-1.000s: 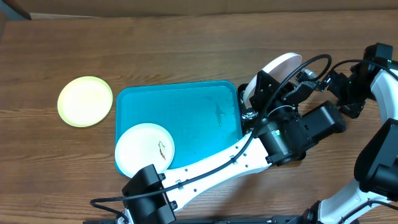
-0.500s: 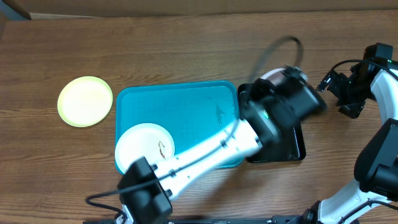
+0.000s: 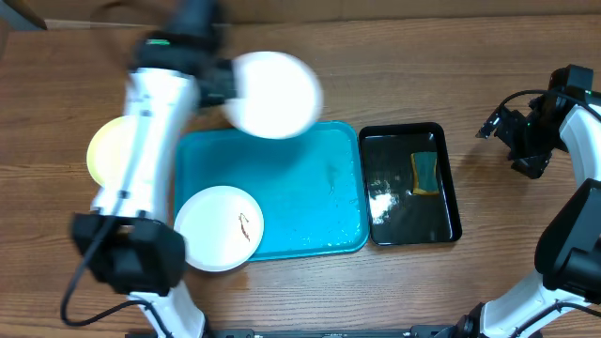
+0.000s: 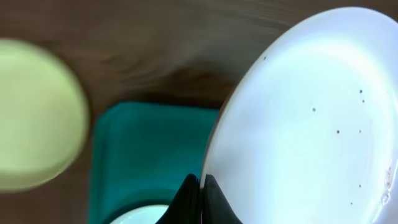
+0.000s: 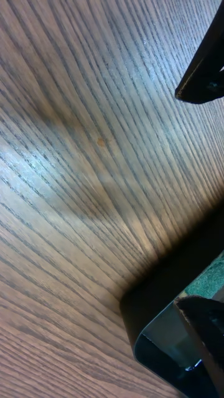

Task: Clean dirty plates on tray and stack at the side
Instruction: 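Carry the white plate left and stack it on the yellow plate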

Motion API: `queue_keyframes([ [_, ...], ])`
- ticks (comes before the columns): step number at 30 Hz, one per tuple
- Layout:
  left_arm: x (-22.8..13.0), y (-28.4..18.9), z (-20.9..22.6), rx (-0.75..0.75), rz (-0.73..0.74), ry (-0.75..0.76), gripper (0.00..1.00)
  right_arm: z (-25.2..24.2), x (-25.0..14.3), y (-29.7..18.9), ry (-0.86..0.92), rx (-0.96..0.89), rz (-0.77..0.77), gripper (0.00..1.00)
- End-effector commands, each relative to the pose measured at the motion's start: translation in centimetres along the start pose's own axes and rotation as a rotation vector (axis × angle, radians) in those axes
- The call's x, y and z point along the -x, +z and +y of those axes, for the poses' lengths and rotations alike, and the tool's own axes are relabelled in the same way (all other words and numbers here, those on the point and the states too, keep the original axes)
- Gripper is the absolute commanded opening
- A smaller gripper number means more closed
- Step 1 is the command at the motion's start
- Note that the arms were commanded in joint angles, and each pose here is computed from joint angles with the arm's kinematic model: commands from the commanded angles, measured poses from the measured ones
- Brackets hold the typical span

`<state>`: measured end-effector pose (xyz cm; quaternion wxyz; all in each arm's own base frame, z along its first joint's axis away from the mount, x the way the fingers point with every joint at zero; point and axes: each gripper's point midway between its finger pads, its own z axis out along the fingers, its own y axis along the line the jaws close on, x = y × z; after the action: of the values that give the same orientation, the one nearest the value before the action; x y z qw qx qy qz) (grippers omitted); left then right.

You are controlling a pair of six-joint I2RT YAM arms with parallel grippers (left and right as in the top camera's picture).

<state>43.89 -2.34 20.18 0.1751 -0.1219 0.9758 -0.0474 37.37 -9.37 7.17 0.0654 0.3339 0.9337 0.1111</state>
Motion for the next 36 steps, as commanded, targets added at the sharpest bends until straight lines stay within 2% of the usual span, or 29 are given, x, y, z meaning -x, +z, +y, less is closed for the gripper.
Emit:
queue_keyframes([
  [1, 0.4, -2.3, 7.4, -0.012, 0.009, -0.233, 0.04, 0.8, 0.9, -1.4, -0.015, 0.019, -0.047, 1.0],
  [7, -1.9, -3.2, 21.2, 0.173, 0.027, -0.574, 0.04, 0.8, 0.9, -1.4, -0.015, 0.019, -0.047, 1.0],
  [12, -5.1, -2.5, 28.5, 0.239, 0.039, -0.803, 0.04, 0.8, 0.9, -1.4, -0.015, 0.019, -0.047, 1.0],
  [17, -7.6, -1.2, 30.8, 0.256, 0.078, -0.87, 0.04, 0.8, 0.9, -1.4, -0.015, 0.019, -0.047, 1.0],
  [27, -8.3, 3.1, 29.9, 0.224, 0.083, -0.838, 0.05, 0.8, 0.9, -1.4, -0.015, 0.019, -0.047, 1.0],
  [28, -8.2, 3.3, 29.8, 0.223, 0.077, -0.834, 0.08, 0.8, 0.9, -1.4, -0.015, 0.019, -0.047, 1.0],
  [29, -8.0, 3.3, 29.8, 0.223, 0.072, -0.831, 0.23, 0.8, 0.9, -1.4, -0.015, 0.019, -0.047, 1.0],
  [31, -7.8, 3.3, 29.8, 0.221, 0.064, -0.828, 0.66, 0.8, 0.9, -1.4, -0.015, 0.019, -0.047, 1.0],
  [32, -7.7, 3.4, 29.7, 0.215, 0.061, -0.828, 0.76, 0.8, 0.9, -1.4, -0.015, 0.019, -0.047, 1.0],
  [33, -7.6, 3.4, 29.5, 0.202, 0.06, -0.828, 0.8, 0.8, 0.9, -1.4, -0.015, 0.019, -0.047, 1.0],
  [36, -7.0, 3.6, 28.3, 0.117, 0.062, -0.808, 0.81, 0.8, 0.9, -1.4, -0.015, 0.019, -0.047, 1.0],
])
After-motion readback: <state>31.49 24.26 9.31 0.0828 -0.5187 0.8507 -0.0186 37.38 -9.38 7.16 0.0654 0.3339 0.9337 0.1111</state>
